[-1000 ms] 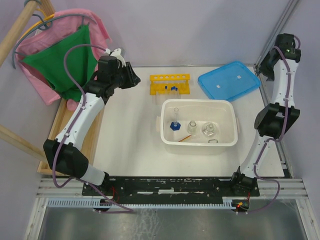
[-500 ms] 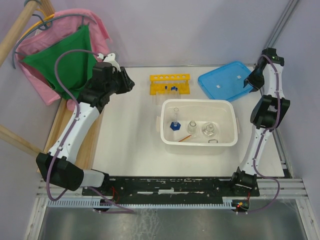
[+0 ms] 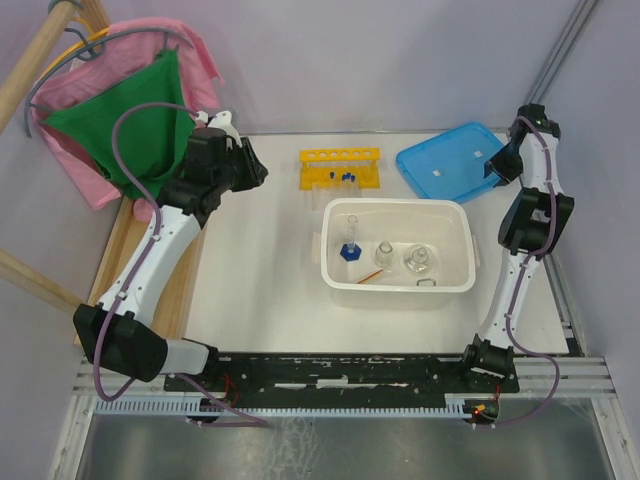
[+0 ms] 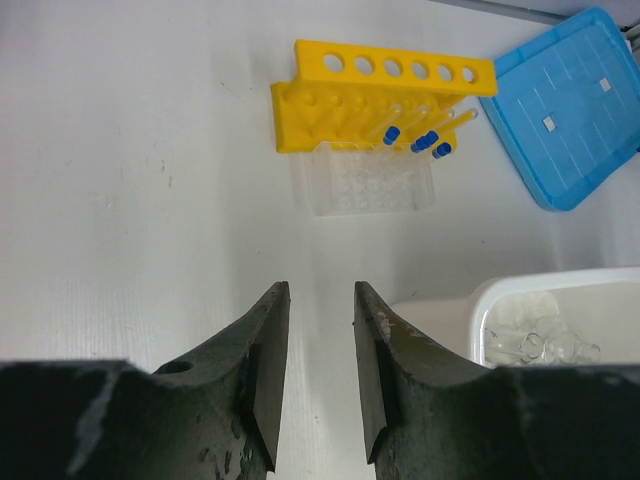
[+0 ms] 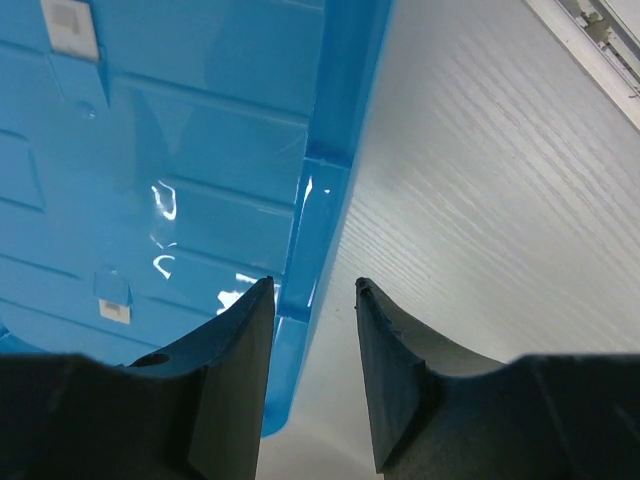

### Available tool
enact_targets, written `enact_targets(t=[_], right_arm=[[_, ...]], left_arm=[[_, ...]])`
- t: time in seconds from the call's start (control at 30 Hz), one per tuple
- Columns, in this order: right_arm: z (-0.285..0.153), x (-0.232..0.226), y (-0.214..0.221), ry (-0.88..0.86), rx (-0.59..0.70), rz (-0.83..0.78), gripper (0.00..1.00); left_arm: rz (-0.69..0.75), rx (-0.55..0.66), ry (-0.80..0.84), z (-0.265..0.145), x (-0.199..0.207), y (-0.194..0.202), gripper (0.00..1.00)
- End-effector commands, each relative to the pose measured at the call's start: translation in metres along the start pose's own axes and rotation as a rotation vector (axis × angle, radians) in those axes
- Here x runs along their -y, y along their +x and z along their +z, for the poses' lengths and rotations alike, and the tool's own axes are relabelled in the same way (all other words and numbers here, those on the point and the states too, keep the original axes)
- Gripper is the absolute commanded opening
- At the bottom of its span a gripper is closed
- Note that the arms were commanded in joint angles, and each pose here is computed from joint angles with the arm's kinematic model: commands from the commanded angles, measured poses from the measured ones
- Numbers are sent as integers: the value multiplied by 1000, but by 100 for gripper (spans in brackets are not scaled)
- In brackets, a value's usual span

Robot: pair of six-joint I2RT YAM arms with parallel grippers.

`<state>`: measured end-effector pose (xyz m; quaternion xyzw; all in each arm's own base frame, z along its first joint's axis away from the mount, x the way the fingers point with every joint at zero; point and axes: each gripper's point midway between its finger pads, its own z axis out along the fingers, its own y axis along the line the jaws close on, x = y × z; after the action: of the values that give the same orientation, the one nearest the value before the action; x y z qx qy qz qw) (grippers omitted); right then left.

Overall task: Organize the chemistry lab equipment
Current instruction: Pick up the storage box lid at the center of the board.

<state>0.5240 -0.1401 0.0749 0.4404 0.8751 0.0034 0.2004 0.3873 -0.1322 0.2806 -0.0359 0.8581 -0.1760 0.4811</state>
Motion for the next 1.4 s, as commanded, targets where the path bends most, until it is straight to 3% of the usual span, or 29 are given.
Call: enact_targets(t=[0.0, 0.4, 0.5, 0.57, 0.77, 1.03, 1.37], right_arm=[[19, -8, -2, -9, 21, 23, 46], [66, -3, 20, 30, -43, 5, 45], [76, -3, 30, 25, -75, -3, 34], [79, -2, 35, 22, -83, -3, 19], [81, 7, 41, 47, -67, 6, 1], [39, -11, 11, -78, 71, 125, 1], [-63, -36, -53, -211, 323, 187, 1]], left_arm=[[34, 45, -19, -6, -5, -11, 39], [21, 30, -56, -4, -12, -7, 39], [17, 24, -57, -3, -12, -6, 39], [14, 20, -52, -2, -11, -5, 39], [15, 3, -43, 0, -9, -3, 38], [4, -18, -1, 1, -3, 5, 37], [4, 20, 44, -10, 3, 4, 38]])
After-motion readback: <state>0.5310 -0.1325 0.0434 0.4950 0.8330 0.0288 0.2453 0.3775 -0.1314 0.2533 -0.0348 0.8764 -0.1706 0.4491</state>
